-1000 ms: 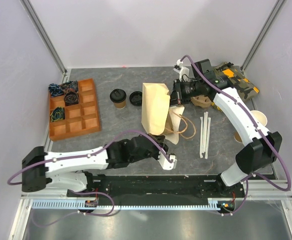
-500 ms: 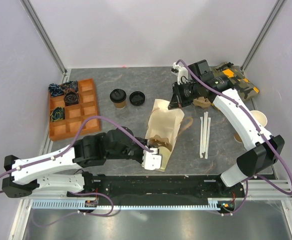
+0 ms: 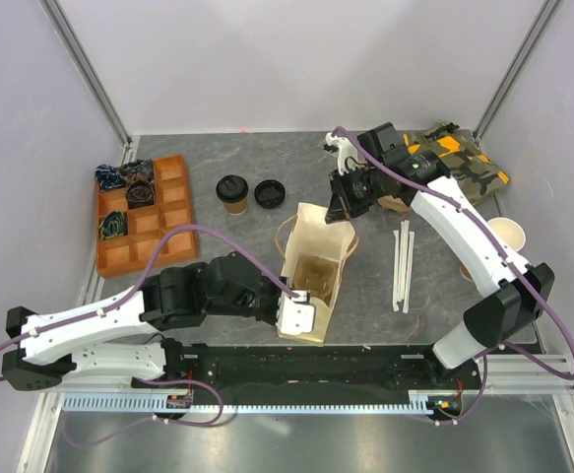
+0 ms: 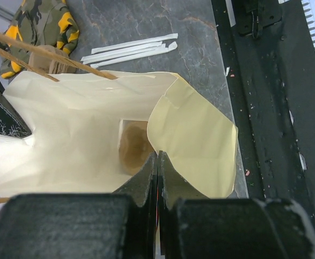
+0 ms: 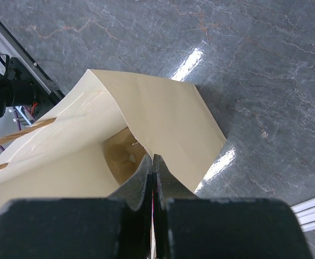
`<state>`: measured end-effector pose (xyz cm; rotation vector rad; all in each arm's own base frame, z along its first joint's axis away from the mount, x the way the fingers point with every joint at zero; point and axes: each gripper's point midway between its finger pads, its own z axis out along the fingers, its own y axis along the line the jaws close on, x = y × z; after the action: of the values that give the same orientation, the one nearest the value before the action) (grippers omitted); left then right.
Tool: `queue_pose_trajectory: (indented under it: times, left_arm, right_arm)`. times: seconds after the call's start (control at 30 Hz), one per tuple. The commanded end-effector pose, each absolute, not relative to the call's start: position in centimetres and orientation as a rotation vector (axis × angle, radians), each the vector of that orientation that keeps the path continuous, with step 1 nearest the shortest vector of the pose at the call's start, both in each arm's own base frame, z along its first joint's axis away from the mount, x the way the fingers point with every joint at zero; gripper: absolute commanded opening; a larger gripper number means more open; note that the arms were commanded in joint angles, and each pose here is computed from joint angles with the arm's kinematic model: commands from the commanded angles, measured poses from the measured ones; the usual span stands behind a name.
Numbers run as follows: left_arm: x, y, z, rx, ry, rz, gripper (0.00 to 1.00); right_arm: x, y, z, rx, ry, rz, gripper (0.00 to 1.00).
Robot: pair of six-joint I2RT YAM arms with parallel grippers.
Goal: Pack the takeout coffee
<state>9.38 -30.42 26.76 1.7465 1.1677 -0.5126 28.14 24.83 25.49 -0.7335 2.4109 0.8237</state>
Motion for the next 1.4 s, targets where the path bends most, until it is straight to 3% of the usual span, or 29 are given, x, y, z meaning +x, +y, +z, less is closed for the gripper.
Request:
queue_pose_trajectory:
  times: [0.0, 0.03, 0.07, 0.13, 0.4, 0.77, 0.87, 1.0, 1.2, 1.37]
  left_arm:
    - [7.8, -29.8, 26.8, 1.795, 1.123, -0.579, 0.15]
    - [7.6, -29.7, 26.8, 1.802, 1.119, -0.587, 0.25]
    - [7.4, -29.7, 27.0, 1.802, 1.113, -0.6, 0.46]
    - [7.2, -29.6, 27.5, 1.787, 1.112, -0.614, 0.71]
    - [6.5, -29.1, 30.5, 1.731, 0.982, -0.637, 0.9]
    - [6.0, -29.3, 32.5, 1.69, 0.869, -0.617, 1.0]
    - [6.8, -29.3, 34.1, 1.605, 0.928, -0.615, 1.0]
    - [5.7, -28.9, 37.5, 1.478, 1.07, -0.836, 1.0]
    - [8.8, -28.3, 42.9, 1.239, 1.195, -0.896, 1.0]
    - [15.0, -26.4, 47.5, 0.857, 1.415, -0.938, 1.0]
  right_arm:
    - [28.4, 25.0, 27.1, -0.779, 2.335, 0.81, 0.0]
    - [28.2, 25.1, 27.2, -0.786, 2.326, 0.814, 0.0]
    - [28.1, 25.2, 27.7, -0.794, 2.299, 0.818, 0.0]
    - [27.8, 25.4, 28.4, -0.807, 2.262, 0.823, 0.0]
    - [25.9, 25.6, 31.4, -0.863, 2.048, 0.794, 0.0]
    - [25.0, 25.6, 30.4, -0.949, 1.989, 0.679, 0.0]
    - [26.2, 24.8, 29.7, -0.914, 2.028, 0.59, 0.0]
    - [26.7, 24.0, 29.4, -0.89, 2.046, 0.527, 0.0]
    - [27.3, 23.0, 29.2, -0.844, 2.06, 0.457, 0.0]
    - [27.5, 21.8, 28.5, -0.796, 2.089, 0.398, 0.0]
